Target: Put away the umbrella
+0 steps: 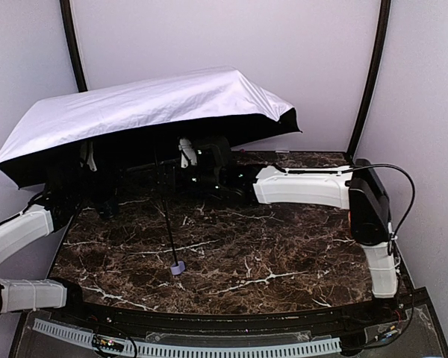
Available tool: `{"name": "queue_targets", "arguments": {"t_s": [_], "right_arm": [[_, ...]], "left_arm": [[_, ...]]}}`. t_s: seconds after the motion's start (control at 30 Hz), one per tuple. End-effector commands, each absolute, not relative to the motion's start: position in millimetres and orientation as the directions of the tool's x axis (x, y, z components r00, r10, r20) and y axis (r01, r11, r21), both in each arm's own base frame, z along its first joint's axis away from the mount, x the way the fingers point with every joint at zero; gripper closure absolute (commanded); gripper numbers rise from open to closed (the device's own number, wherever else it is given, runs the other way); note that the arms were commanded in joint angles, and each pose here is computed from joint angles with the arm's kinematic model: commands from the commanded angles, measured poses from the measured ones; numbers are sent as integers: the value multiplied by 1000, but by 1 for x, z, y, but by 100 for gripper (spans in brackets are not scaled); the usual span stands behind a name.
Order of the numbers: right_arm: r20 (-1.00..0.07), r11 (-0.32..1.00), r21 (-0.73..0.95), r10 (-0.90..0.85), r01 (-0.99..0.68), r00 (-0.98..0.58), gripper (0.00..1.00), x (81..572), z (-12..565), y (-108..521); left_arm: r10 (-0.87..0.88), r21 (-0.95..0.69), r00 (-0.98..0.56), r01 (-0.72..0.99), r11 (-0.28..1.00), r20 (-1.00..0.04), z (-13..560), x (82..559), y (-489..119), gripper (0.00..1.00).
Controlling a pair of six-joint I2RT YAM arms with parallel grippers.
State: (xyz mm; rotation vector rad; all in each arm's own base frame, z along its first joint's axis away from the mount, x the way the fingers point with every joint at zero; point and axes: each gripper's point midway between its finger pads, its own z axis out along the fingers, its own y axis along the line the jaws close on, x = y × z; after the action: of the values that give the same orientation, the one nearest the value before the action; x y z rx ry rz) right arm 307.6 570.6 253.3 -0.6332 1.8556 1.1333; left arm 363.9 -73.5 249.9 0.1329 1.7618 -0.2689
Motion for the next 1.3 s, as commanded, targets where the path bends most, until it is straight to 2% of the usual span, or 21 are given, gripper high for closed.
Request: {"name": "queue_targets", "arguments": {"t_s": [0.0,0.13,0.33,0.47,0.63,0.73,0.8,0.9,1.0,1.1,1.27], "right_arm": [[-833,522,480,19,-705,-553,17,326,247,587],[-827,565,490,60,-664,-560,26,343,235,590],[-828,525,520,115,-674,-549,80,347,250,593],[-839,511,523,171,-682,-516,100,352,284,582],[-837,435,547,314,-715,-449,100,354,357,544],[-866,418,477,372,-773,-334,100,342,401,518],[-872,416,449,397,-791,-287,100,334,425,504],[-859,376,439,441,-816,-259,100,320,449,490],[-840,330,444,478,-833,-258,100,306,461,485],[-838,299,431,483,-851,-254,100,292,468,486],[-847,254,409,462,-877,-261,100,271,471,494]], "left_arm": [[-59,-108,-207,235,966,-977,248,365,-72,1],[-68,-123,-221,246,962,-973,246,366,-75,1],[-48,-112,-224,282,953,-973,245,366,-81,4],[-54,-132,-216,363,923,-975,250,363,-95,9],[-75,-181,-192,629,756,-979,267,339,-144,25],[-90,-202,-182,847,492,-979,286,296,-188,25],[-83,-170,-150,922,348,-985,292,267,-209,22],[-58,-126,-116,963,239,-992,289,238,-234,13],[-48,-160,-155,976,145,-987,286,223,-255,11],[-82,-259,-253,963,78,-964,289,223,-265,14],[-80,-296,-295,955,-1,-952,289,213,-279,21]]}}
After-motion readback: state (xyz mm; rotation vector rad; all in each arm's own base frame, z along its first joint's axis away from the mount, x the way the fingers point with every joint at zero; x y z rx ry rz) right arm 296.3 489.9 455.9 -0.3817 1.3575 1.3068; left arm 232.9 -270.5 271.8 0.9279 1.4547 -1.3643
